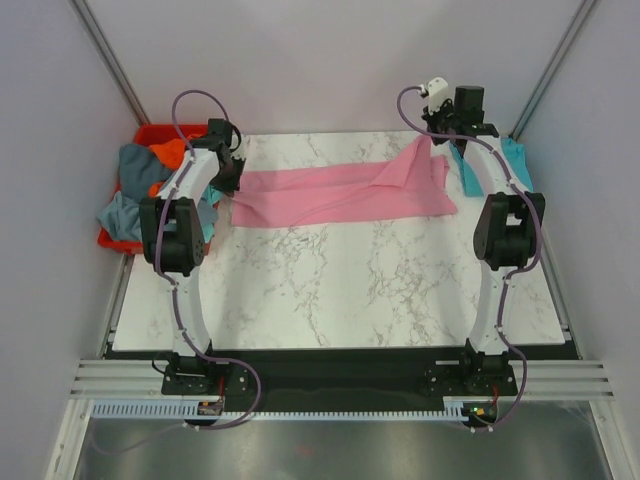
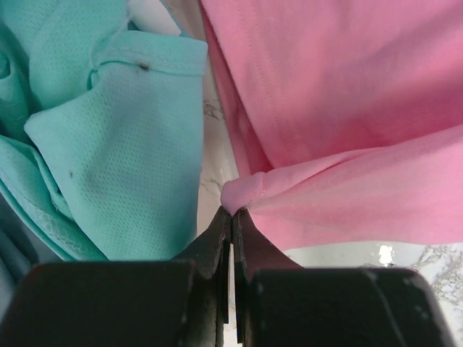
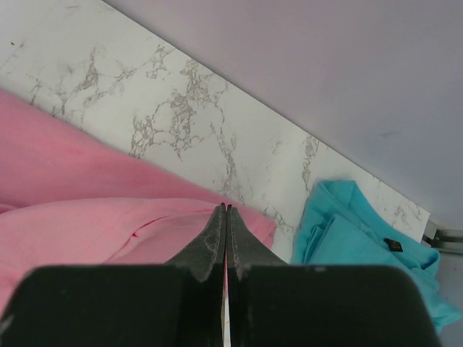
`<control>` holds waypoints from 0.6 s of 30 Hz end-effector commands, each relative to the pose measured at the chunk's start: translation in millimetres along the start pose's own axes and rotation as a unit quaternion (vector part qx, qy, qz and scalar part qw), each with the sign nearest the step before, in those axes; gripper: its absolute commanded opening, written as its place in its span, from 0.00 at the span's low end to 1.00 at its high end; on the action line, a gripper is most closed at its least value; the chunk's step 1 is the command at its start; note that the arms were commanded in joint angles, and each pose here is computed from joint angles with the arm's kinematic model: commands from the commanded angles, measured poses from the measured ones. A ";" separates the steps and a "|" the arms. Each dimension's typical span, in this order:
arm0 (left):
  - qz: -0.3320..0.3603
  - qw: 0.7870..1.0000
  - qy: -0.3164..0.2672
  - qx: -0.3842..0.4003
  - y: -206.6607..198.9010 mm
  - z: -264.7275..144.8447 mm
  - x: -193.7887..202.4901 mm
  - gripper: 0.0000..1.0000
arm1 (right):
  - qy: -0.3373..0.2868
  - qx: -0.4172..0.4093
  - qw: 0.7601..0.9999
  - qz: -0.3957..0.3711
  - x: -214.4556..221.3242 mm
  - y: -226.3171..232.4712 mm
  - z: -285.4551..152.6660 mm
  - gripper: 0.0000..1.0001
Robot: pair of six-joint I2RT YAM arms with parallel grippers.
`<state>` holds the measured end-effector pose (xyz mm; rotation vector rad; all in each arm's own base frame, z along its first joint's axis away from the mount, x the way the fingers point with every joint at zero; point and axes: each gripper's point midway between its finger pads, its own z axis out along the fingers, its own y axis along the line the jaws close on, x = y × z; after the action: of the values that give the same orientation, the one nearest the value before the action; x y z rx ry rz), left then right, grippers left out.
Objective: Fold and stack the t-shirts
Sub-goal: Fold the tshirt
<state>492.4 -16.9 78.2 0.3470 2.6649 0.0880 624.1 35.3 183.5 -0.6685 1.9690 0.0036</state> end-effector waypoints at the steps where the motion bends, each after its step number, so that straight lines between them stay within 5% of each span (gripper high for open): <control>1: 0.005 0.999 -0.029 -0.045 20.4 -1.9 -22.0 0.02 | -0.030 0.033 0.999 0.001 -18.2 -18.9 6.6 0.00; 7: 0.003 0.998 -0.030 -0.061 25.7 9.5 -26.6 0.02 | -0.026 0.037 0.999 0.002 -10.2 -16.8 26.6 0.00; 10: -0.001 0.996 -0.033 -0.086 30.5 15.3 -31.7 0.25 | -0.021 0.066 0.998 0.007 -6.1 -22.0 34.8 0.00; 11: 0.005 0.995 -0.040 -0.087 25.7 13.4 -37.6 0.47 | -0.020 0.077 0.997 0.010 -6.7 -23.8 35.9 0.05; 12: 0.012 0.995 -0.044 -0.085 21.7 11.2 -40.7 0.54 | -0.021 0.082 0.996 0.011 -9.1 -25.1 34.2 0.26; 13: 0.010 0.994 -0.057 -0.088 20.3 -0.3 -47.4 0.60 | -0.023 0.091 0.996 0.014 -12.1 -28.5 31.1 0.35; 15: 0.010 0.994 -0.074 -0.081 11.1 -17.7 -55.5 0.68 | -0.038 0.104 0.994 0.026 -28.6 -34.7 18.6 0.52; 18: 0.018 0.991 -0.108 -0.079 -1.1 -52.2 -67.4 0.70 | -0.062 0.114 0.990 0.045 -54.5 -39.5 -4.9 0.57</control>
<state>517.0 -29.2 76.1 0.3709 2.6050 0.2328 653.1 26.7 149.1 -0.5325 2.0097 -0.0941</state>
